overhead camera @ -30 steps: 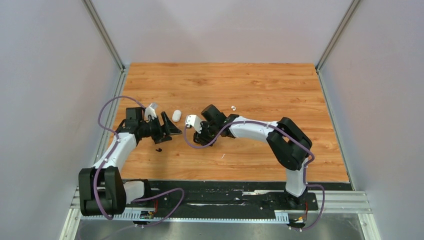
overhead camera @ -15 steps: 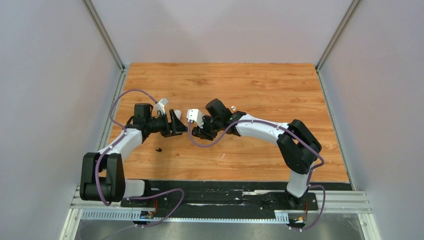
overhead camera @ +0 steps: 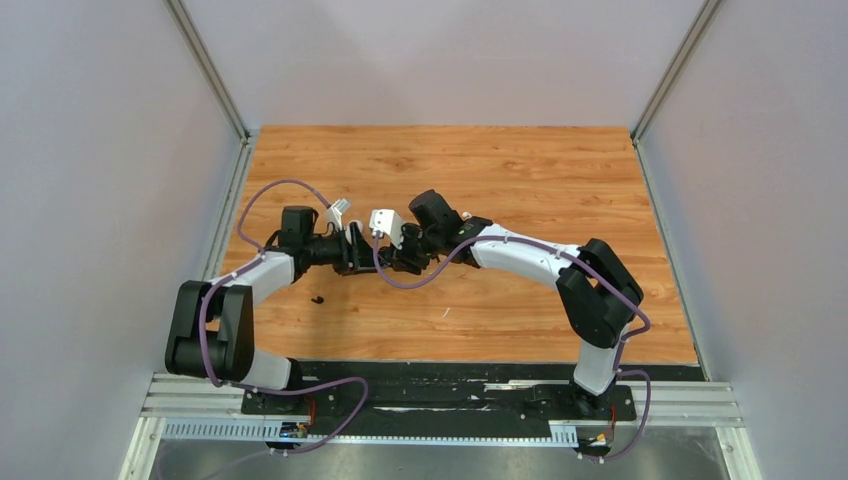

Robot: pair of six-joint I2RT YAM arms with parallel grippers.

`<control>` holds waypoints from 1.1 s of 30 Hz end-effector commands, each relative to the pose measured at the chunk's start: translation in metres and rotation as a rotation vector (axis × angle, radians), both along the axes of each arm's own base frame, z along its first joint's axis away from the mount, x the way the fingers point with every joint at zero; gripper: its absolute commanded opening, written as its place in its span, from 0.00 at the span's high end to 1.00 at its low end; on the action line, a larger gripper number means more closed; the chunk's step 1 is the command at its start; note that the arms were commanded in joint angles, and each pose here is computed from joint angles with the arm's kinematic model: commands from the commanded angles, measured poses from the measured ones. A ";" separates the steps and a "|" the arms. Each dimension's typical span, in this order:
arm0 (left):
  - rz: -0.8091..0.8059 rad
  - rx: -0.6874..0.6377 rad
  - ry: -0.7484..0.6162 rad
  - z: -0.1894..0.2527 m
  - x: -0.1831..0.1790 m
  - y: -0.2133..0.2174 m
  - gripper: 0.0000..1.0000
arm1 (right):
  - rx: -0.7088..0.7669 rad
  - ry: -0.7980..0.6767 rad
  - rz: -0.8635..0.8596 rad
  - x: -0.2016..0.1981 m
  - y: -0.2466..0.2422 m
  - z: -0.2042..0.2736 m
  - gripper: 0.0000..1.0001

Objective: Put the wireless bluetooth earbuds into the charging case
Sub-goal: Pick up the charging case at the center of the board.

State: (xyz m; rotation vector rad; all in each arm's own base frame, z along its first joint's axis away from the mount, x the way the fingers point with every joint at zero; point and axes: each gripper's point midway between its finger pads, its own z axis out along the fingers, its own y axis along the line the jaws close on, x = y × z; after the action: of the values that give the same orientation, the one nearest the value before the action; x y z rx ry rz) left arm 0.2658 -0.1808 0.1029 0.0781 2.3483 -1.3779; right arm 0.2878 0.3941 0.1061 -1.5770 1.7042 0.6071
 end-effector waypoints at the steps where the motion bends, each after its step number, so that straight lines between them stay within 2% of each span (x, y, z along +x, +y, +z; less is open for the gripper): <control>1: -0.061 -0.064 -0.078 0.020 0.011 -0.012 0.36 | 0.093 -0.026 0.033 -0.001 0.017 0.034 0.98; 7: -0.072 -0.094 -0.078 0.025 0.020 -0.018 0.44 | 0.092 -0.024 0.036 -0.003 0.018 0.034 0.98; 18: -0.162 -0.144 -0.072 0.031 0.009 -0.034 0.84 | 0.091 -0.015 0.006 0.001 0.018 0.032 0.96; 19: -0.169 -0.149 -0.076 0.032 0.008 -0.034 0.92 | 0.090 -0.012 0.004 0.000 0.018 0.032 0.92; 21: -0.179 -0.153 -0.087 0.035 0.007 -0.035 1.00 | 0.085 -0.006 0.005 -0.001 0.016 0.032 0.72; 23: -0.193 -0.155 -0.108 0.040 0.005 -0.035 1.00 | 0.068 0.037 0.009 -0.005 0.007 0.038 0.52; 26: -0.233 -0.135 -0.184 0.049 0.001 -0.033 1.00 | 0.113 0.184 0.066 -0.014 -0.016 0.067 0.31; 28: -0.275 -0.113 -0.271 0.058 -0.004 -0.033 1.00 | 0.193 0.276 0.113 -0.020 -0.031 0.099 0.25; 31: -0.358 -0.056 -0.472 0.083 -0.015 -0.036 1.00 | 0.305 0.353 0.163 -0.025 -0.050 0.140 0.18; 33: -0.433 -0.005 -0.625 0.097 -0.024 -0.043 1.00 | 0.349 0.369 0.195 -0.029 -0.057 0.161 0.18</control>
State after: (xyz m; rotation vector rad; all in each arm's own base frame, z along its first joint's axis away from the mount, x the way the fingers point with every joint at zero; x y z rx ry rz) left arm 0.2554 -0.2136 0.1520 0.5229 2.1421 -1.4624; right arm 0.2916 0.3501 0.1815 -1.4622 1.7838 1.0042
